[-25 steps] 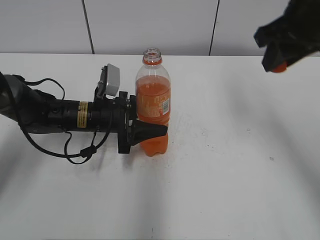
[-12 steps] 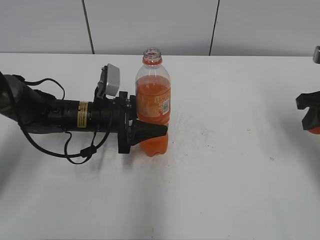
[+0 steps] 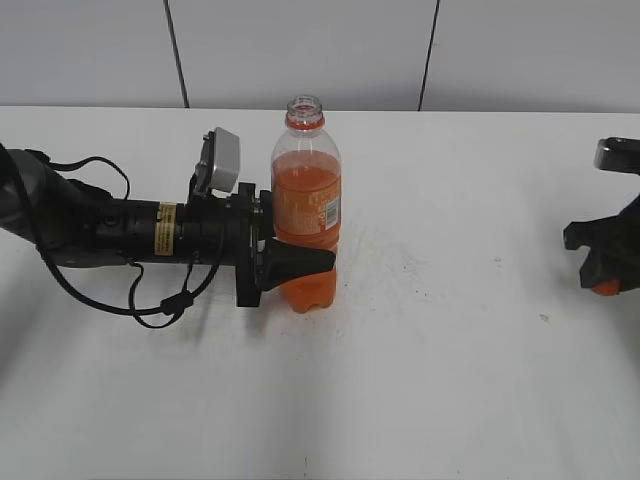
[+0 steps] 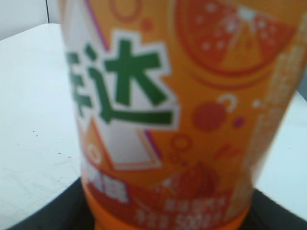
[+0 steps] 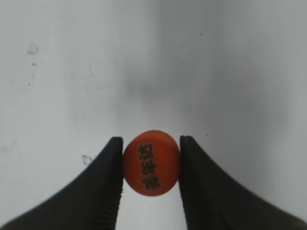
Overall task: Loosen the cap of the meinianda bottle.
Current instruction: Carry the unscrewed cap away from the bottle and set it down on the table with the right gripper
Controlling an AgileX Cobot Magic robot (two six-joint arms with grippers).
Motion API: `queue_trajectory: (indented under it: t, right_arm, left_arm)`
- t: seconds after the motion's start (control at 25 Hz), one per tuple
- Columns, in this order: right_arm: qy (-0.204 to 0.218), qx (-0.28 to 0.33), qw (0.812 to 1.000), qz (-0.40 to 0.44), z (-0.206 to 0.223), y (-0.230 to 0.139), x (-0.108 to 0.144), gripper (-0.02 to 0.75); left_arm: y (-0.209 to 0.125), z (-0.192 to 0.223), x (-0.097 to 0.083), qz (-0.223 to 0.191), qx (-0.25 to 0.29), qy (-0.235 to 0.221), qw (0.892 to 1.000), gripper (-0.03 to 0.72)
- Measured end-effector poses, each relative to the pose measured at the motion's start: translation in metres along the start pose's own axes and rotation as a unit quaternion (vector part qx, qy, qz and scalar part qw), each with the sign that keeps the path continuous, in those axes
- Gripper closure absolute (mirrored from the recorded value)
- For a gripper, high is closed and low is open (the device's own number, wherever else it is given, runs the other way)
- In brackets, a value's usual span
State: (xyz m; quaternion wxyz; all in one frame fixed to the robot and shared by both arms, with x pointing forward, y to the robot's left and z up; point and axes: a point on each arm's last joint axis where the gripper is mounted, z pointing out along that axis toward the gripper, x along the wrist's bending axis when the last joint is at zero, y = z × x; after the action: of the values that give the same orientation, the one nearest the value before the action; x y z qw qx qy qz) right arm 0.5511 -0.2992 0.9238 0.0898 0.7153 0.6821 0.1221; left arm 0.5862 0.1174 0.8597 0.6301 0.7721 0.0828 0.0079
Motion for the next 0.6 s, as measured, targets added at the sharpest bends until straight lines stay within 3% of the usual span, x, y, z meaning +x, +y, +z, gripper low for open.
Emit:
queue_trajectory:
  t: [0.6]
  right_arm:
    - [-0.007, 0.035, 0.999, -0.009, 0.025, -0.006, -0.002, 0.468]
  left_arm:
    - [0.000, 0.000, 0.000, 0.000, 0.000, 0.000, 1.000, 0.288]
